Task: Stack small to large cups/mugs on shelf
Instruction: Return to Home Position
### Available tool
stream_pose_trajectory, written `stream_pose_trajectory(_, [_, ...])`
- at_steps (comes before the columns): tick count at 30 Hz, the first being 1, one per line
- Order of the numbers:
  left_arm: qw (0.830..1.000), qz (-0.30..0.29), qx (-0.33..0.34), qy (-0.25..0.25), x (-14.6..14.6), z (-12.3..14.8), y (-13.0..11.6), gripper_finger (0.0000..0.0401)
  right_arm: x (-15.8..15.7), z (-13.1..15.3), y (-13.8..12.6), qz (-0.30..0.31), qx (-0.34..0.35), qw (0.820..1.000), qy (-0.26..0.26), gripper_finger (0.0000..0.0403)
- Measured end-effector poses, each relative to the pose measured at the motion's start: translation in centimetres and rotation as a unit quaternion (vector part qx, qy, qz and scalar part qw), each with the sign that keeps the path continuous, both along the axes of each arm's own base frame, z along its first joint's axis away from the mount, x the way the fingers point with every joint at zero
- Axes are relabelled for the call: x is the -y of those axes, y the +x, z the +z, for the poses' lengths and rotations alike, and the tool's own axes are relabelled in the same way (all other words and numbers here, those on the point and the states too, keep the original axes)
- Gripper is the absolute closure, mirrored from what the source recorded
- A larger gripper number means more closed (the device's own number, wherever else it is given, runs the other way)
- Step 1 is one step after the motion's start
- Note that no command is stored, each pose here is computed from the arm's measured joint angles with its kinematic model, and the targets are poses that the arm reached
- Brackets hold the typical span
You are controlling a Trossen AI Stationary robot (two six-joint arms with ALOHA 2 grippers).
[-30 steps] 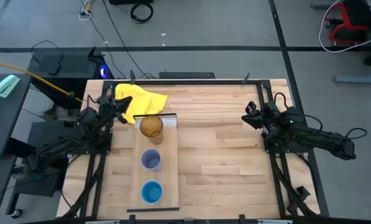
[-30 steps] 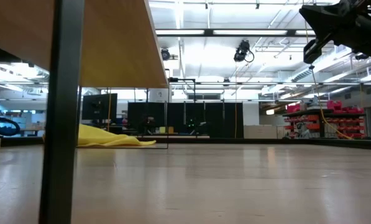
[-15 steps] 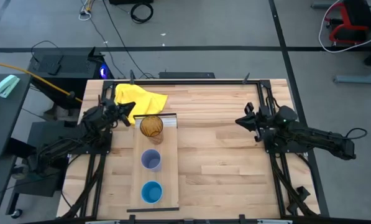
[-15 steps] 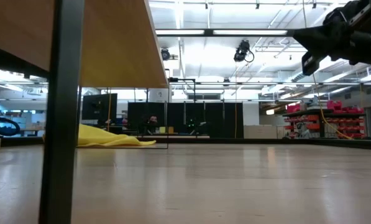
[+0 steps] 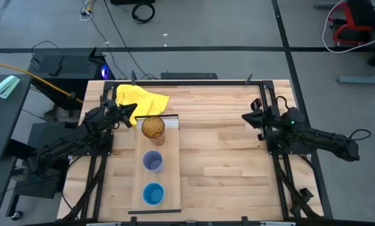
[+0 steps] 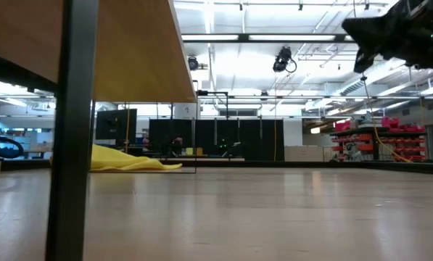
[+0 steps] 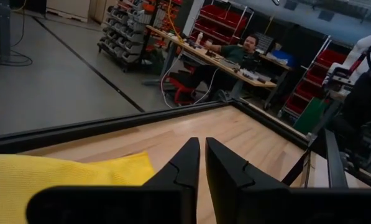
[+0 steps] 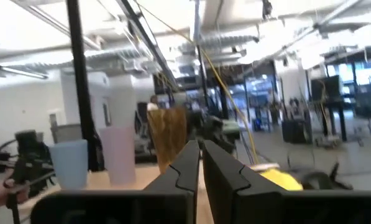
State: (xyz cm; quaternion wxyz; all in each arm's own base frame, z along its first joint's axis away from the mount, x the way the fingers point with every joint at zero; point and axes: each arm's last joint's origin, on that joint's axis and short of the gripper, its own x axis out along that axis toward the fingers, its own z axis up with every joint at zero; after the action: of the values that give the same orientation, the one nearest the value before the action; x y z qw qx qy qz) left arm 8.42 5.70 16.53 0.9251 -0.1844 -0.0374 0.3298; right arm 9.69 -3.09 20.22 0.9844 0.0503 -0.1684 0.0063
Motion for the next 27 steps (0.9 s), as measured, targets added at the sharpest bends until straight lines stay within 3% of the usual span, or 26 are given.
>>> stream_pose_trajectory(7, [1.0, 0.0, 0.0, 0.0, 0.0, 0.0, 0.0, 0.0377, -0.3, 1.3, -0.6, 0.007, 0.067, 0.997, -0.038, 0.0374])
stream_pose_trajectory(15, [1.0, 0.0, 0.0, 0.0, 0.0, 0.0, 0.0, 0.0371, -0.5, 1.7, -0.8, 0.016, 0.088, 0.994, -0.056, 0.0374])
stream_pose_trajectory(23, [1.0, 0.0, -0.001, 0.0, 0.0, 0.0, 0.0, 0.0367, 0.1, -0.8, 0.2, -0.002, -0.04, 0.999, -0.011, 0.0374])
stream_pose_trajectory(27, [1.0, 0.0, -0.001, 0.0, 0.0, 0.0, 0.0, 0.0373, 0.4, -2.1, 0.5, -0.039, -0.102, 0.994, 0.022, 0.0374])
